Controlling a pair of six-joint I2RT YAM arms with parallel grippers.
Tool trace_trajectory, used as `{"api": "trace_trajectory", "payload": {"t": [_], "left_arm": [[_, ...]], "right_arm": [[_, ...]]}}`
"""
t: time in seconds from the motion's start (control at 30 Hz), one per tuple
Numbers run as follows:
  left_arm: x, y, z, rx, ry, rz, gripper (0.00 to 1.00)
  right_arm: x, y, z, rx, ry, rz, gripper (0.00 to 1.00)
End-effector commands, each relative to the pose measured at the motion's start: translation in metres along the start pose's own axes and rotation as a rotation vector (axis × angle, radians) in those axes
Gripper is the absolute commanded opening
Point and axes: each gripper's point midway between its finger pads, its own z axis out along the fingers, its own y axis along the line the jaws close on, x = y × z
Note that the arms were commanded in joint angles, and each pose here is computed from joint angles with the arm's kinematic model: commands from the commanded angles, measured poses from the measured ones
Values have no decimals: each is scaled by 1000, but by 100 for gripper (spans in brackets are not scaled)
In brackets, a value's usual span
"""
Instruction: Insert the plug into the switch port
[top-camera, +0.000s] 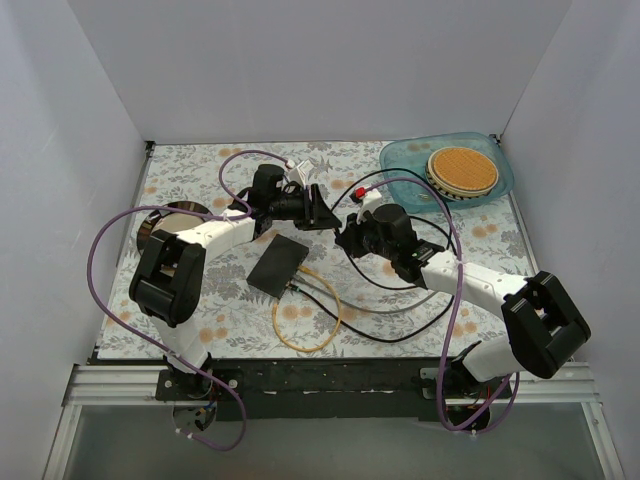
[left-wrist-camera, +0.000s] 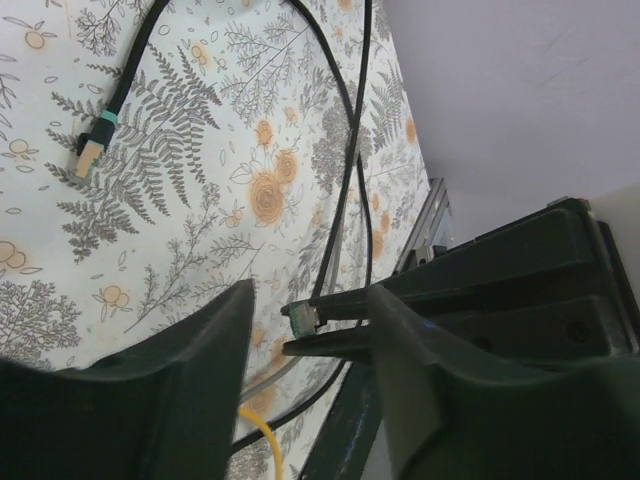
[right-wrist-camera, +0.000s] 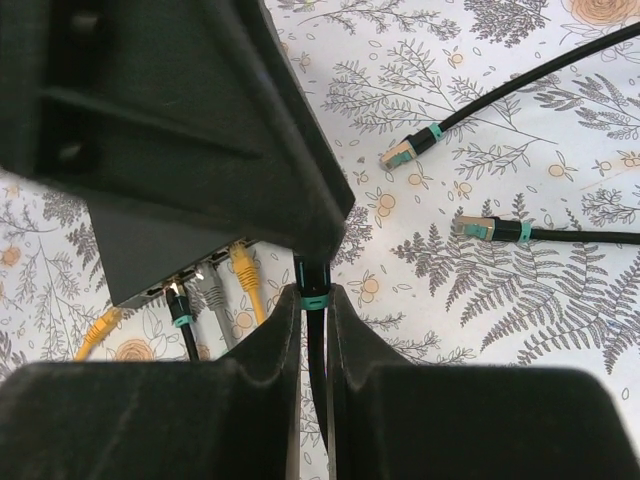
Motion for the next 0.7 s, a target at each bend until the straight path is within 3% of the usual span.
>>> {"api": "trace_trajectory", "payload": {"t": [0.0,0.3,0.53,0.67], "left_arm": [[-13,-25,-15,8,-58,65,98],[-36,33,-50,-259,-188,39,98],[-52,110,-115,-681,-323,35,98],[-44,138,-129,-788,-310,-2,98]], "right_arm": [[-30,-1,-2,16,-88,-16,1],[-7,-7,-4,19,-4,-90,1],[25,-6,14,-9,138,-174,1],[42,-1,27,-3,208,-253,1]]}}
